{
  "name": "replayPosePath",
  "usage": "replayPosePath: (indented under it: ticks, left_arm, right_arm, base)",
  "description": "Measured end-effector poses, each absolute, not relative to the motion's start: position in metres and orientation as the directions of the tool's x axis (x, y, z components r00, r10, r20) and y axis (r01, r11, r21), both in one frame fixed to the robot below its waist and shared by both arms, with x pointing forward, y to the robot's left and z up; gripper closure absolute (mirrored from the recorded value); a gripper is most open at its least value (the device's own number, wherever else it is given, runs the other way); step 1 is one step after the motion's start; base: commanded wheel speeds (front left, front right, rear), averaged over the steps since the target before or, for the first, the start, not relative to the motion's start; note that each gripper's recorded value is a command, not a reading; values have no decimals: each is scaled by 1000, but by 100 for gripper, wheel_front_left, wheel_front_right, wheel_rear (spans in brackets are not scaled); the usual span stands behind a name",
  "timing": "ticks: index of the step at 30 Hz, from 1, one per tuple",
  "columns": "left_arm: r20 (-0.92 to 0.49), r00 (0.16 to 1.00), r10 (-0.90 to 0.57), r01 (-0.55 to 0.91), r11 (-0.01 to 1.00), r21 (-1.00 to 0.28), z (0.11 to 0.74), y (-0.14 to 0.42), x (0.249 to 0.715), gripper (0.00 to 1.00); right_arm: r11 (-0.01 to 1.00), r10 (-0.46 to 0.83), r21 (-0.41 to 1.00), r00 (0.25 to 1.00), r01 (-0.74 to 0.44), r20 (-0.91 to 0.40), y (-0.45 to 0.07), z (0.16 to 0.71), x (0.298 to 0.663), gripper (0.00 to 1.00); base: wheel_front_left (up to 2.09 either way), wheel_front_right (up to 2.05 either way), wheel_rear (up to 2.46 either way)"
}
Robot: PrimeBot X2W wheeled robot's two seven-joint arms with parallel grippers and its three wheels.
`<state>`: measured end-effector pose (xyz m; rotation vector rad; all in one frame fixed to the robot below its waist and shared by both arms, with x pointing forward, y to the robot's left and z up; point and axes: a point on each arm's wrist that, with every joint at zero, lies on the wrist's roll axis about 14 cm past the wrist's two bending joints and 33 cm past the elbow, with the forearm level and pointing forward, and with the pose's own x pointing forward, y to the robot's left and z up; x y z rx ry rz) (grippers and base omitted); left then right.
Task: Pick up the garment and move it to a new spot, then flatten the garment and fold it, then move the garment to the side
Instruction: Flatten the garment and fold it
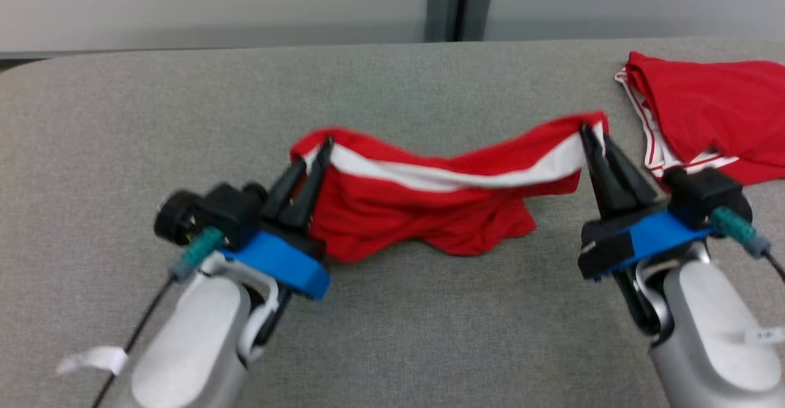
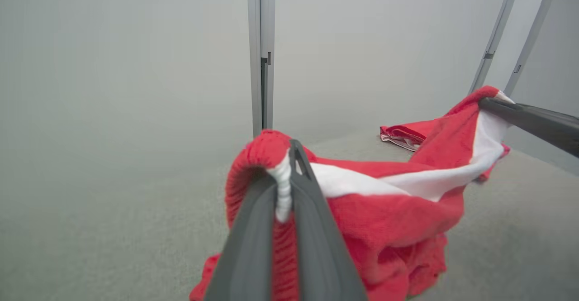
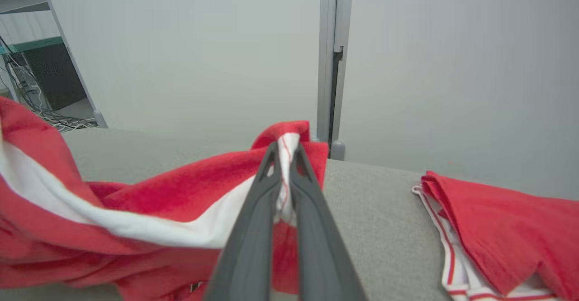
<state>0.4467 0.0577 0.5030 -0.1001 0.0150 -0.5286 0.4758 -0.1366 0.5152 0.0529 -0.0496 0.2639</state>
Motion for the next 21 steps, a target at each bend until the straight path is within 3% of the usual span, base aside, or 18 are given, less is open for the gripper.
replayPosePath:
  ticks: [10, 21]
  left_arm:
    - [239, 831, -502, 506, 861, 49, 606, 61, 595, 100]
    - [390, 763, -515, 509, 851, 128, 668, 50, 658, 100]
  right_arm:
    - [969, 241, -12, 937, -246, 254, -143, 609, 612, 100]
    - [968, 211, 53, 914, -244, 346, -140, 655, 686, 100]
  base:
    - [0, 0, 0]
    - [0, 0, 0]
